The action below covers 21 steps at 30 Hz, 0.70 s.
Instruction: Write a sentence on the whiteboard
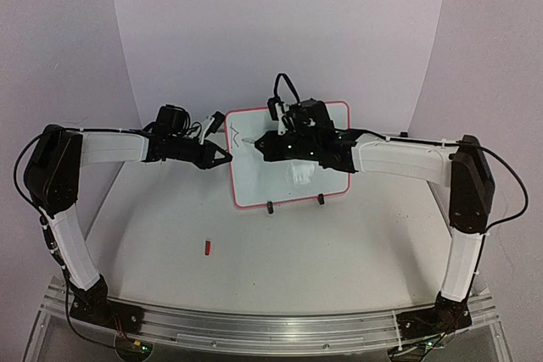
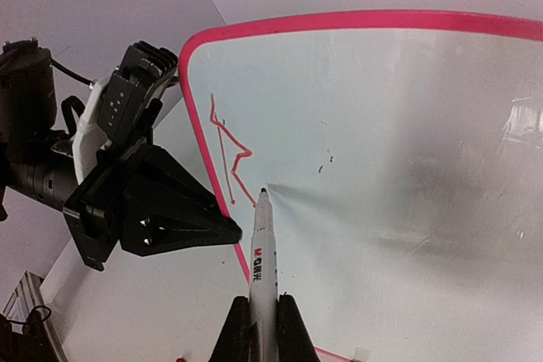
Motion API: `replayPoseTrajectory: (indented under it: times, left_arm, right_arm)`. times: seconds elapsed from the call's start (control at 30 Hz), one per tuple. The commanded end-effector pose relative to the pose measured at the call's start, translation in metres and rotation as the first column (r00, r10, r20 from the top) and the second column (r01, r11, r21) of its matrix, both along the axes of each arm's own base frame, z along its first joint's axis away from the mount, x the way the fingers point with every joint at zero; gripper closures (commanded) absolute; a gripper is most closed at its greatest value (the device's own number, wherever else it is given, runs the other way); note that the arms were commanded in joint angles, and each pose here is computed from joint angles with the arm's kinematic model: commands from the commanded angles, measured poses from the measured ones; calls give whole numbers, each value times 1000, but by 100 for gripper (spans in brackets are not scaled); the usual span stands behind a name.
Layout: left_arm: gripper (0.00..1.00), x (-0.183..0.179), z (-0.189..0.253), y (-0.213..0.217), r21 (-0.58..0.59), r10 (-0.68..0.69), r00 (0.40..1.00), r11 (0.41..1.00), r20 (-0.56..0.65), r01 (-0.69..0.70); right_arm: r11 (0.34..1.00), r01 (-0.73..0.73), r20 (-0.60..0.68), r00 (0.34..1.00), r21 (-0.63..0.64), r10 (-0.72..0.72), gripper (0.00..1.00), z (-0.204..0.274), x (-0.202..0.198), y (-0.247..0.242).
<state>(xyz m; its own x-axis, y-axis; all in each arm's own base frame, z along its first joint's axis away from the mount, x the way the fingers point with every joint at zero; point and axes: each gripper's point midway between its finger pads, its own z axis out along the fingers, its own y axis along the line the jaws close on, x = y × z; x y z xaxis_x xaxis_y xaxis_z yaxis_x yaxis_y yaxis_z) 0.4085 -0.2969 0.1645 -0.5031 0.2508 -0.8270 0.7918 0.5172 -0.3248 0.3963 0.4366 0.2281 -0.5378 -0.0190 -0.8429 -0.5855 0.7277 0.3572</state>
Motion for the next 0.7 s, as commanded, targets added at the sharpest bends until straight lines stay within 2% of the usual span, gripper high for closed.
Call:
replayPoseTrajectory:
  times: [0.0,0.47,0.67]
  left_arm:
    - [100,10,0,5,62,30,998,998,53,-33]
    - [100,9,1,5,63,31,998,997,56,-34]
    - [100,9,1,5,63,29,998,998,56,-33]
  right_arm:
    - [999,23,29,999,24,-24,100,17,10,2]
    - [997,68,46,997,24,-69,100,25,17,-5]
    - [998,64,23,998,11,-64,100,13,16,-4]
